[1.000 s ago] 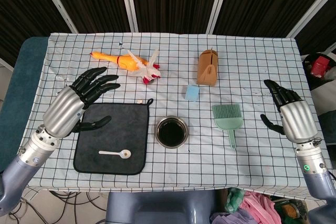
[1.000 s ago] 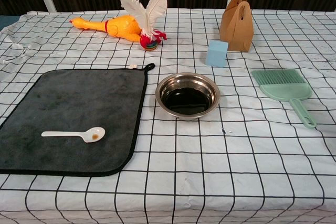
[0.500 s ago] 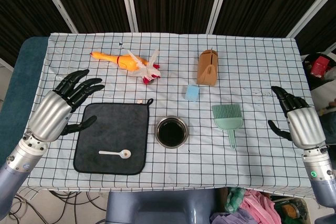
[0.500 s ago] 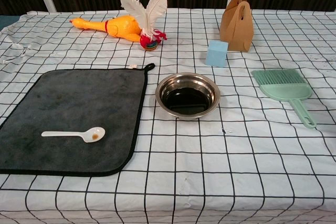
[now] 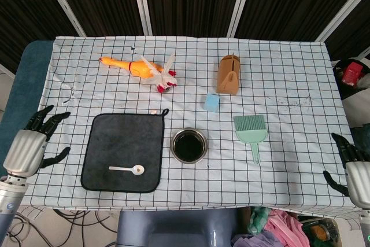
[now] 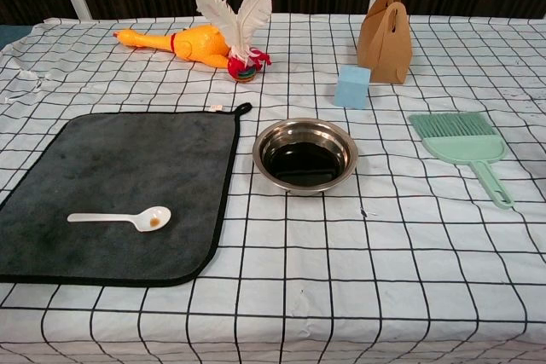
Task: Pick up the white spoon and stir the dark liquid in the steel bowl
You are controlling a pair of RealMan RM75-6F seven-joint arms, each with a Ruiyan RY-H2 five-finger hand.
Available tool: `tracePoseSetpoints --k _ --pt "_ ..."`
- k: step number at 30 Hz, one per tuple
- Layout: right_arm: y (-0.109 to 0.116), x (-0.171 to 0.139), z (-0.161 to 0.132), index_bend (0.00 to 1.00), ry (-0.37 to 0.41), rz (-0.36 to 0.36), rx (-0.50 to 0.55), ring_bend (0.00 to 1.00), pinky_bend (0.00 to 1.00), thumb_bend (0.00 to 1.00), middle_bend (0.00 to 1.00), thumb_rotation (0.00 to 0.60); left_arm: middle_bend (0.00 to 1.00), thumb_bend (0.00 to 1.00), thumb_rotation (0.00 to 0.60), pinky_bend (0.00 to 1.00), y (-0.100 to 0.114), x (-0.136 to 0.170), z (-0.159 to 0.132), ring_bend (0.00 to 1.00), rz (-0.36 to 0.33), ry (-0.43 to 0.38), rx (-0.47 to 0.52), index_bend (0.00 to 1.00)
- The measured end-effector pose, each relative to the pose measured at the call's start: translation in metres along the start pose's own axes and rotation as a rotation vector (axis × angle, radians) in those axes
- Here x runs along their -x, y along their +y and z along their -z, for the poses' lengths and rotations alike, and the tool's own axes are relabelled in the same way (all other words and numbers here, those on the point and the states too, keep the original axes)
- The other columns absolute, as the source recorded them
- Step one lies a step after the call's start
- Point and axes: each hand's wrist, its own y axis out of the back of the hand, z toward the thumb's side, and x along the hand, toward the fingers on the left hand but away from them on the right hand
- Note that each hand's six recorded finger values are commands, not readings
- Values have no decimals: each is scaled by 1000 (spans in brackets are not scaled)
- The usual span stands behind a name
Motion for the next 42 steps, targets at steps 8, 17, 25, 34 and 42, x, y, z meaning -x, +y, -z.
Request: tracePoseSetpoints --k 8,17,25,34,42 --pt "-14 -27 4 0 -42 10 10 224 299 219 107 600 345 269 600 276 -56 7 -8 178 164 17 -26 143" --pt "-11 -27 14 0 -68 42 20 224 299 220 107 600 565 296 600 637 -112 3 -40 579 279 -18 -56 285" --pt "-14 -26 15 0 -63 32 25 224 296 220 107 600 719 330 600 743 -140 -3 -59 743 345 -39 -71 342" --pt "-18 -24 26 0 -92 21 20 224 288 220 107 600 750 354 600 771 -151 -15 -72 776 360 -17 -71 394" --pt "-17 -23 31 0 -102 27 23 224 289 220 107 600 760 310 600 773 -159 -21 -76 782 376 8 -86 414"
